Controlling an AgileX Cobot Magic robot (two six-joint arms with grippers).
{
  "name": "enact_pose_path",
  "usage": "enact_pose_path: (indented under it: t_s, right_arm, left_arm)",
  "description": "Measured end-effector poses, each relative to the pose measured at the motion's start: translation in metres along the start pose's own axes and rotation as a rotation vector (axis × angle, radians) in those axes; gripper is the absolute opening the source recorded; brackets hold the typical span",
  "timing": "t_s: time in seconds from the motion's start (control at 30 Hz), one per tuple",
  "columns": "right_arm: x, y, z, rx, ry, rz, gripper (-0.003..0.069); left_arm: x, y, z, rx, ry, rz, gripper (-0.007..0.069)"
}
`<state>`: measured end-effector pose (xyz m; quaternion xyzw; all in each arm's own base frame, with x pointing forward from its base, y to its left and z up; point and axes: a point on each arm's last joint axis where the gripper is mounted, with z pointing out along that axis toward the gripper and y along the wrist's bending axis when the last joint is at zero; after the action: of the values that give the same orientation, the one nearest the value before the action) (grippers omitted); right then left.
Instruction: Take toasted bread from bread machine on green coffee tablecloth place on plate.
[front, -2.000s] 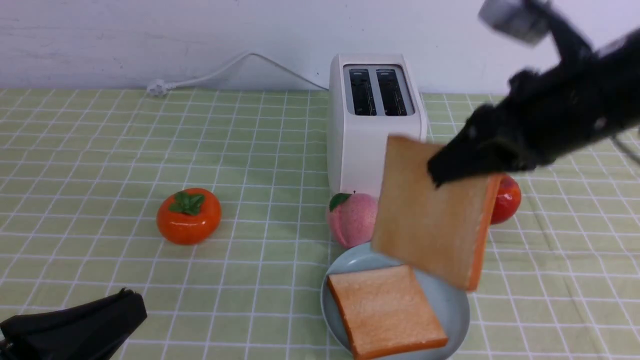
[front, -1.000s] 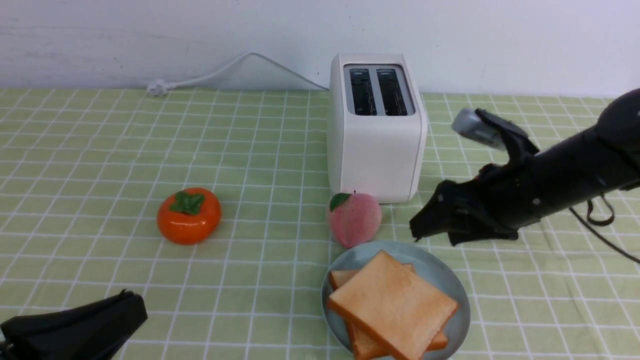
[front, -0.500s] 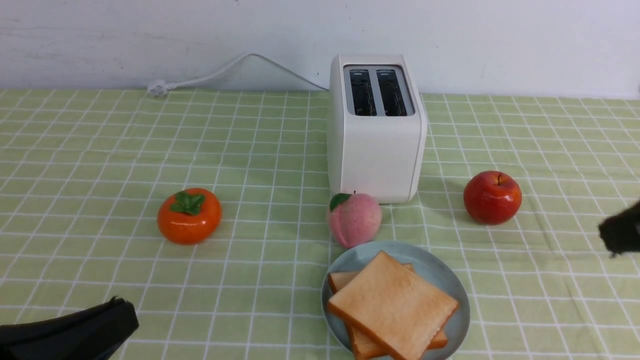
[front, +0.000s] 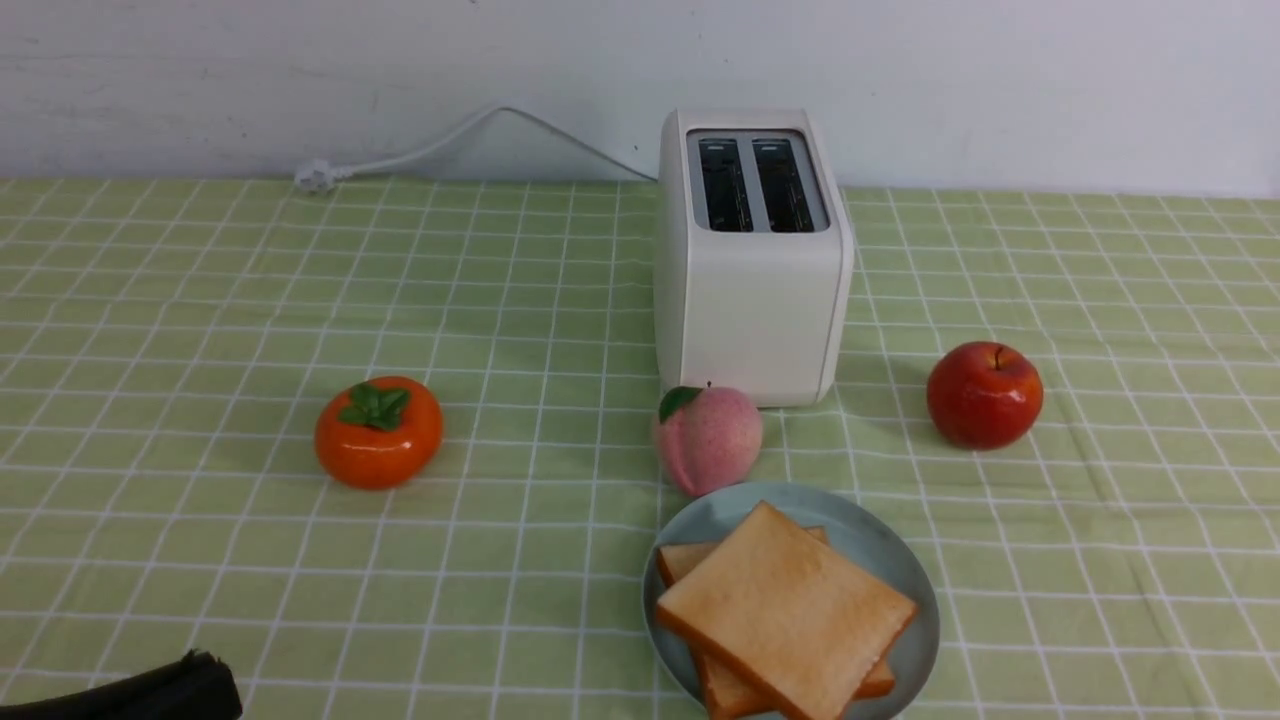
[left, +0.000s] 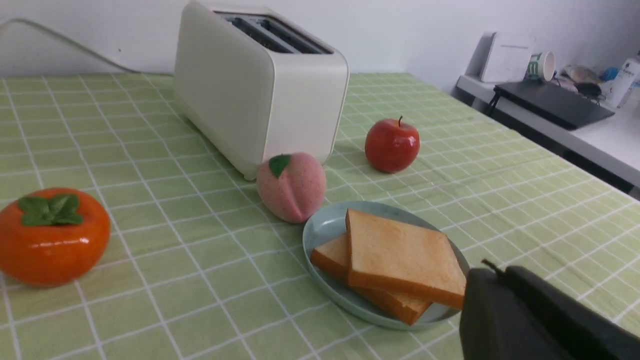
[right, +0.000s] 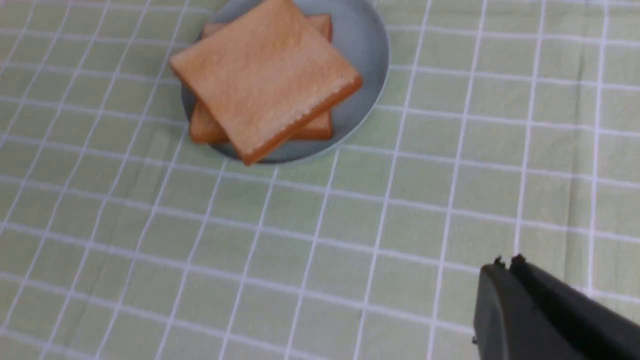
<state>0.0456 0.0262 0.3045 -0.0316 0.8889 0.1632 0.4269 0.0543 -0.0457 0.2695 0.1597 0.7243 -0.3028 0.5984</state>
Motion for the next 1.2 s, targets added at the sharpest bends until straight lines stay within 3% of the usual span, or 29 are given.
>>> enact_pose_path:
  t_s: [0.23,0.63,0.93,1.03,1.2]
  right_arm:
    - [0.001,-0.012,0.021,0.007,-0.279,0.066,0.0008]
    - [0.02,-0.018,0.038,0.025,-0.196,0.086,0.0015]
    - [0.055,-0.043,0.042,0.237,-0.351,-0.154,-0.0011]
    - [0.076,-0.053,0.056,0.263,-0.387,-0.143,-0.0018]
    - [0.095,-0.061,0.073,0.252,-0.378,0.001,-0.0019]
  left_arm:
    - [0.003,0.0,0.0,-0.001,0.037,-0.001,0.0018]
    - [0.003,0.0,0.0,-0.001,0.038,0.0,0.0025]
    - [0.003,0.0,0.0,-0.001,0.038,0.0,0.0037]
    - [0.004,0.0,0.0,-0.001,0.039,0.0,0.0039]
    - [0.004,0.0,0.0,-0.001,0.044,0.001,0.0039]
